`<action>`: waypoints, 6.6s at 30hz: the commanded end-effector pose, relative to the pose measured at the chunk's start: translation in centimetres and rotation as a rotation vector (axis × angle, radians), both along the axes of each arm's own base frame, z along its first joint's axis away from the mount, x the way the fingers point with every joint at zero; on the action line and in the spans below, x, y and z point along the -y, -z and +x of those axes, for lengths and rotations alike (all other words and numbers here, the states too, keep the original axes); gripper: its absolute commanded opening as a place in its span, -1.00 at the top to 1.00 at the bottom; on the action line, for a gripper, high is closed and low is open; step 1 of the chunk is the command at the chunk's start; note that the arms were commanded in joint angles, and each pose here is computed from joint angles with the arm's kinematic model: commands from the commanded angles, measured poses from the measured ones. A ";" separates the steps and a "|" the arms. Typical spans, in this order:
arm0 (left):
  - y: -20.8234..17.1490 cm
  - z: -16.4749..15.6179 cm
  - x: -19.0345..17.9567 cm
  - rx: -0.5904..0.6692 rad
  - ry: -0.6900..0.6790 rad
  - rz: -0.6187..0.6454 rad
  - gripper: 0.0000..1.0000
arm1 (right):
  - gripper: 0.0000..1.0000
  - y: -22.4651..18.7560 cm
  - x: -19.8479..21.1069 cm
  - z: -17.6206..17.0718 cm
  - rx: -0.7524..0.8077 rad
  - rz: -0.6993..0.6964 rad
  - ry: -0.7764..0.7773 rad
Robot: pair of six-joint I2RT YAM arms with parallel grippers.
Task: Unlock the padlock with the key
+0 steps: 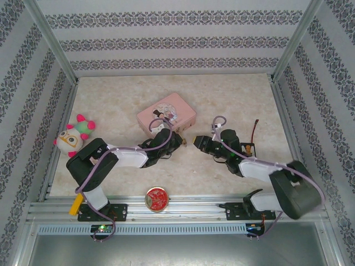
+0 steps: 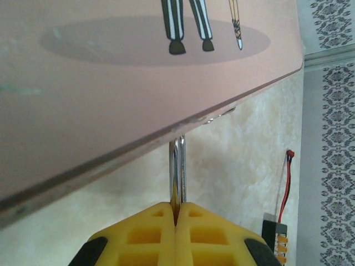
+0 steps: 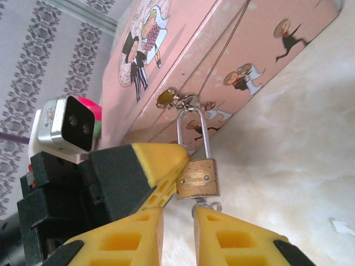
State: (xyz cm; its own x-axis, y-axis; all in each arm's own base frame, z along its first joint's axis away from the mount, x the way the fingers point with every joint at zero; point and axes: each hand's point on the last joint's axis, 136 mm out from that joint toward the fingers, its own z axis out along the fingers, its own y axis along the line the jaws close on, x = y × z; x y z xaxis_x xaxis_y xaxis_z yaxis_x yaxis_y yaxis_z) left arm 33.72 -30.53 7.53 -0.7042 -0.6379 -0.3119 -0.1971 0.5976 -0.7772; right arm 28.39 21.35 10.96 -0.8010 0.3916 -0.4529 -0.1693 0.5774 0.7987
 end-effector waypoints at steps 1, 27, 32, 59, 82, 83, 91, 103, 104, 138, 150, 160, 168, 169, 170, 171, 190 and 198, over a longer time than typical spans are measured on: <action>-1.4 -1.2 0.4 0.009 0.028 0.005 1.00 | 0.54 2.1 2.6 -1.5 -0.034 -0.233 0.012; 0.1 -4.3 -0.8 -0.111 0.034 -0.031 1.00 | 0.23 0.6 1.0 -5.2 0.098 -0.555 -0.189; 0.1 -4.3 -0.8 -0.113 0.034 -0.035 1.00 | 0.09 0.7 0.3 -5.4 0.108 -0.585 -0.220; 0.4 -3.7 -0.8 -0.154 0.034 -0.072 1.00 | 0.35 1.8 -3.7 -4.9 0.274 -0.797 -0.395; 0.3 -3.5 -1.2 -0.153 0.033 -0.058 1.00 | 0.33 4.6 -5.9 -3.2 0.289 -1.030 -0.421; 0.3 -3.5 -1.1 -0.154 0.033 -0.058 1.00 | 0.33 4.8 -5.9 -3.2 0.286 -1.037 -0.423; 0.1 -3.3 -0.6 -0.149 0.053 -0.063 1.00 | 0.31 5.1 -5.3 -2.3 0.290 -1.084 -0.379; 0.2 -3.4 -0.6 -0.148 0.054 -0.065 1.00 | 0.29 4.6 -6.0 -2.1 0.314 -1.053 -0.378; 0.2 -3.4 -0.6 -0.147 0.056 -0.064 1.00 | 0.29 4.6 -6.0 -2.1 0.315 -1.055 -0.381; 0.2 -3.5 -0.6 -0.148 0.058 -0.070 1.00 | 0.88 4.3 -5.8 -1.9 0.269 -0.706 -0.401; 0.2 -3.5 -0.6 -0.149 0.060 -0.074 1.00 | 1.00 3.6 -6.6 -1.9 0.258 -0.580 -0.454; 0.1 -3.6 -0.7 -0.146 0.052 -0.080 1.00 | 1.00 3.3 -6.4 -1.7 0.162 -0.439 -0.454; -0.1 -3.5 -0.7 -0.145 0.054 -0.080 1.00 | 1.00 2.7 -5.8 -0.6 -0.004 -0.226 -0.375; -0.1 -3.5 -0.7 -0.143 0.055 -0.079 1.00 | 1.00 2.5 -5.8 -0.5 -0.011 -0.205 -0.372; -0.1 -3.5 -0.7 -0.143 0.055 -0.079 1.00 | 1.00 2.3 -5.9 -0.5 -0.020 -0.182 -0.370; -0.1 -3.5 -0.7 -0.143 0.055 -0.079 1.00 | 1.00 2.1 -6.0 -0.4 -0.025 -0.162 -0.370; 0.3 -3.6 -1.0 -0.156 0.038 -0.074 1.00 | 0.48 1.8 -4.3 -1.6 0.037 -0.355 -0.310; 0.3 -3.6 -1.0 -0.157 0.036 -0.075 1.00 | 0.45 3.1 -4.4 -2.5 0.092 -0.580 -0.337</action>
State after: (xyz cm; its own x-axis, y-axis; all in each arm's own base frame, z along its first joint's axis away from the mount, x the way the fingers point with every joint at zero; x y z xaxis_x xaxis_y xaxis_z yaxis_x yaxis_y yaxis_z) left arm 30.54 -29.35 7.02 -0.7573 -0.6295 -0.1737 -0.2897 0.5622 -0.7746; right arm 25.20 26.41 8.08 -0.8190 -0.1417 -0.5560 -0.4484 0.7627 0.4661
